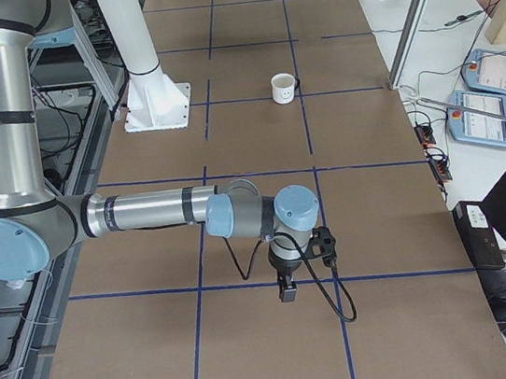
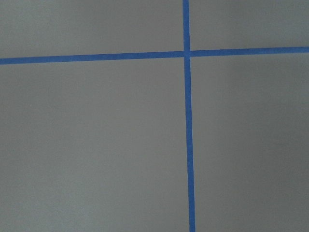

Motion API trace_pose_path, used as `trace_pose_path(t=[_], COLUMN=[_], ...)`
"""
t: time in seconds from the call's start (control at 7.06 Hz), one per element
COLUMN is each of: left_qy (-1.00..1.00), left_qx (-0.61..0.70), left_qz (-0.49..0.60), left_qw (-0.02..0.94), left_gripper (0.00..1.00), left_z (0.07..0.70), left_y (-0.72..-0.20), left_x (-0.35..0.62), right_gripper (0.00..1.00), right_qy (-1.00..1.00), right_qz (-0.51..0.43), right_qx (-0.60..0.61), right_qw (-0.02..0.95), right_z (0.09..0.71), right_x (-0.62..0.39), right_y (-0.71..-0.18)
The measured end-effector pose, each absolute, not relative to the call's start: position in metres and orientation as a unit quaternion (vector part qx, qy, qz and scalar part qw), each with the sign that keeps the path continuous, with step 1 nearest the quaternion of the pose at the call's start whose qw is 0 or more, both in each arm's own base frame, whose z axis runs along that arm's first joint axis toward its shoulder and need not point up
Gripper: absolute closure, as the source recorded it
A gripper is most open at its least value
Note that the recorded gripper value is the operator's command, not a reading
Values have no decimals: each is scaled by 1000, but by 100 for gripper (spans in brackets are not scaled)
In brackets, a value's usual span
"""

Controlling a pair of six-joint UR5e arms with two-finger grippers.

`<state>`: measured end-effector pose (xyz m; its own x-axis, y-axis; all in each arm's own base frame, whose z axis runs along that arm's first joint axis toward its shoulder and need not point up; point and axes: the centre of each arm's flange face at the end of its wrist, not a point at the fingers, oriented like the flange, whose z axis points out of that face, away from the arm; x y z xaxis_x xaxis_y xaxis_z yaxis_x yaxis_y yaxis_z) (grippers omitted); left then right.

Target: Flip mug

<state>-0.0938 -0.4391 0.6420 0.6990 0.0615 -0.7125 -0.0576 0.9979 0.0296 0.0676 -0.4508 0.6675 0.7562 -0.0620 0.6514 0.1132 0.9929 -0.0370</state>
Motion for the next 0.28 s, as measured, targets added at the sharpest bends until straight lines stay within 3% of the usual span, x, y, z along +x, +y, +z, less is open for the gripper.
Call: trace_pose_path(t=[0.28], left_qy=[387], left_qx=[9], left_qz=[33], left_qw=[921], left_gripper=[0], left_z=[641], left_y=[-441], left_x=[-99], right_gripper=[0], right_qy=[-346], right_qz=[-47], right_qx=[-37], right_qw=[936], right_z=[668], right_x=[68], right_y=[-451])
